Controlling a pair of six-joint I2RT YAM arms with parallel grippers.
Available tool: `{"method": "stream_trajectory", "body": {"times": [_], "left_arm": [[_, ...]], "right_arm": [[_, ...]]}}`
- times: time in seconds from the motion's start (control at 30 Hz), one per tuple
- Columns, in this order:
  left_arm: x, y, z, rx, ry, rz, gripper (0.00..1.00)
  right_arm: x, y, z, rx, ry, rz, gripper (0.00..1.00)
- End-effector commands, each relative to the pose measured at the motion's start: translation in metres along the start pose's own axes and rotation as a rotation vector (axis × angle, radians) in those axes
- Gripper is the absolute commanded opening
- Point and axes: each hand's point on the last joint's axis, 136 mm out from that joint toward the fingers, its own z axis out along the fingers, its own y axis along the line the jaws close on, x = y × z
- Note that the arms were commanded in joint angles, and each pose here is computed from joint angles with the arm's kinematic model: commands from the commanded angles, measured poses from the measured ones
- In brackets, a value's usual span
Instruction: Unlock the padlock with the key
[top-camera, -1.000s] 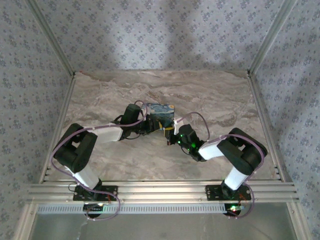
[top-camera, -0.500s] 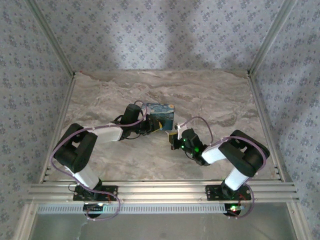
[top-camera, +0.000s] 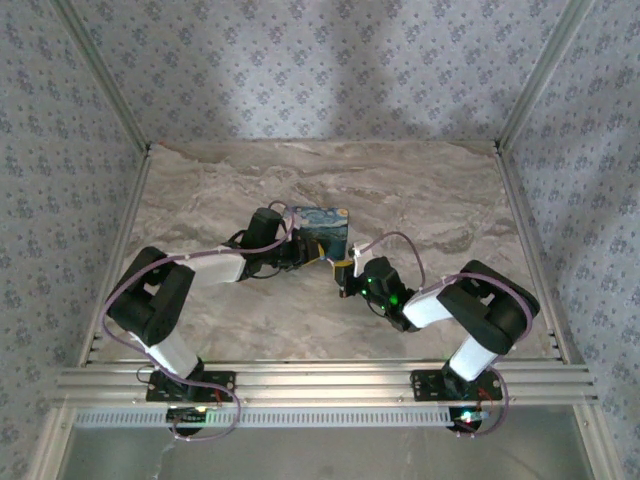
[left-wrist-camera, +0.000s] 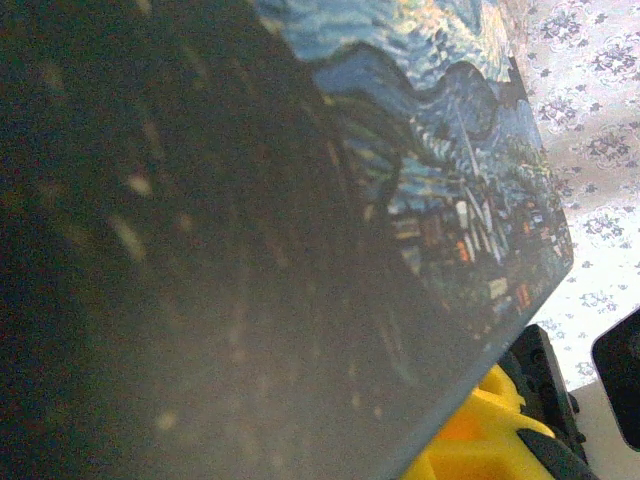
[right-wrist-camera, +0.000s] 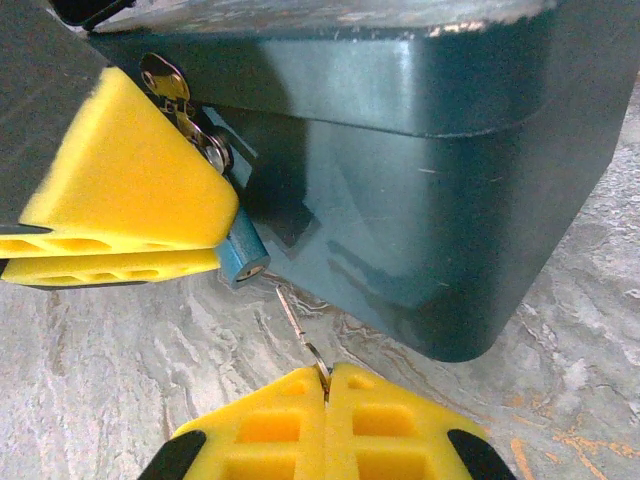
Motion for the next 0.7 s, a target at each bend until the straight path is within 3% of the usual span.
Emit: {"method": "stream_trajectory", "body": {"times": [0.0, 0.67], "left_arm": [[-0.0068, -0.0283, -0.0064, 0.08, -0.02, 0.043, 0.24], [-0.0063, -0.0277, -0.006, 0.079, -0.016, 0.043, 0.24]], "right_arm": [[-0.0108, 0.0113, 0.0003, -0.04, -0.034, -0.01, 0.0], [-0.0188, 0.0201, 0.008, -0.073, -0.052, -0.02, 0.0]]}}
